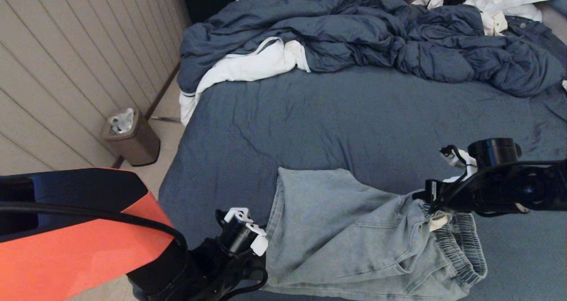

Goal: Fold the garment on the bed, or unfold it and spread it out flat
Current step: Unford the blue shorts

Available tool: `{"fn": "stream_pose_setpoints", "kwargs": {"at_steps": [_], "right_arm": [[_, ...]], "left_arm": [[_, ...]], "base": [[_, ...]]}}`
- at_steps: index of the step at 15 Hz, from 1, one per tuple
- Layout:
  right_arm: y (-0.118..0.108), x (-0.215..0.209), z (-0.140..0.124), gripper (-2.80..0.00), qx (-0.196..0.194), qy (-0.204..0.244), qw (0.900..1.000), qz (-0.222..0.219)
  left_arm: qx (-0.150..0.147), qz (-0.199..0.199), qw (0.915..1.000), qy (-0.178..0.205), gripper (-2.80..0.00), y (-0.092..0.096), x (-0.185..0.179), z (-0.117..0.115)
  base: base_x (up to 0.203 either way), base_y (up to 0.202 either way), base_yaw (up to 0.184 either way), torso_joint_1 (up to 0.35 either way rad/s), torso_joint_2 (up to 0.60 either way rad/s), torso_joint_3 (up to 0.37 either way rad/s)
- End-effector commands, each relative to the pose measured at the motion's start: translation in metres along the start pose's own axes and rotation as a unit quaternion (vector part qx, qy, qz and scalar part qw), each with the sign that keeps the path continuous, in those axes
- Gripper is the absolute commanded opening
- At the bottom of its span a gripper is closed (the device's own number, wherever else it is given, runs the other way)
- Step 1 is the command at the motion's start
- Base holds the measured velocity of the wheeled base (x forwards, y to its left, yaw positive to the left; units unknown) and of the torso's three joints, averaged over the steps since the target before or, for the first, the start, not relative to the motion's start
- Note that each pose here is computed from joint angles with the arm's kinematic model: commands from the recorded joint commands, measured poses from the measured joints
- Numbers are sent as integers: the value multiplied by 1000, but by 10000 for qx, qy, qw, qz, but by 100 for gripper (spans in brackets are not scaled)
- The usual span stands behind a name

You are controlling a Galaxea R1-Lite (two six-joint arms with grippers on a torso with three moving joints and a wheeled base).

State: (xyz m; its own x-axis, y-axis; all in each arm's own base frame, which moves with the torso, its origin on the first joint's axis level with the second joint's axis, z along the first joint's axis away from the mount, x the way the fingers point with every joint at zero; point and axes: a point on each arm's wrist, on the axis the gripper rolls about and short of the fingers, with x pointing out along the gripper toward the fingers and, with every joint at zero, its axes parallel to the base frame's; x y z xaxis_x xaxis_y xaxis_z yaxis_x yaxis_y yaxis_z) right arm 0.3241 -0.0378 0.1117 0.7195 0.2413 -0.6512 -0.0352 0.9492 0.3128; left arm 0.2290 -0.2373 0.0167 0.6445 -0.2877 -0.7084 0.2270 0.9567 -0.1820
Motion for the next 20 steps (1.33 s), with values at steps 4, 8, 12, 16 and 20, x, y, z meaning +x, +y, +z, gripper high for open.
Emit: {"fn": "stream_pose_setpoints", "kwargs": {"at_steps": [4,8,12,16,20], "right_arm": [[-2,5,-2,-280,21,60,10000,20],[-3,8,-3,-280,38,107,9999,15],[-3,8,-3,-280,38,107,9999,15],[-3,8,-3,-280,35,100,9999,16],[-4,2,0,-280,29,6,10000,-15]], "left_arm": [[25,35,9999,111,0,-2,14,-6],[40,34,9998,175,0,-4,22,-9],[36,28,9999,164,-280,-5,22,-9],[57,12,9999,85,-280,-5,16,-5],[-30,-137,9997,-199,-280,-6,-7,10]], "base": [[0,0,0,0,0,0],[0,0,0,0,0,0],[0,0,0,0,0,0],[0,0,0,0,0,0],[0,0,0,0,0,0]]}}
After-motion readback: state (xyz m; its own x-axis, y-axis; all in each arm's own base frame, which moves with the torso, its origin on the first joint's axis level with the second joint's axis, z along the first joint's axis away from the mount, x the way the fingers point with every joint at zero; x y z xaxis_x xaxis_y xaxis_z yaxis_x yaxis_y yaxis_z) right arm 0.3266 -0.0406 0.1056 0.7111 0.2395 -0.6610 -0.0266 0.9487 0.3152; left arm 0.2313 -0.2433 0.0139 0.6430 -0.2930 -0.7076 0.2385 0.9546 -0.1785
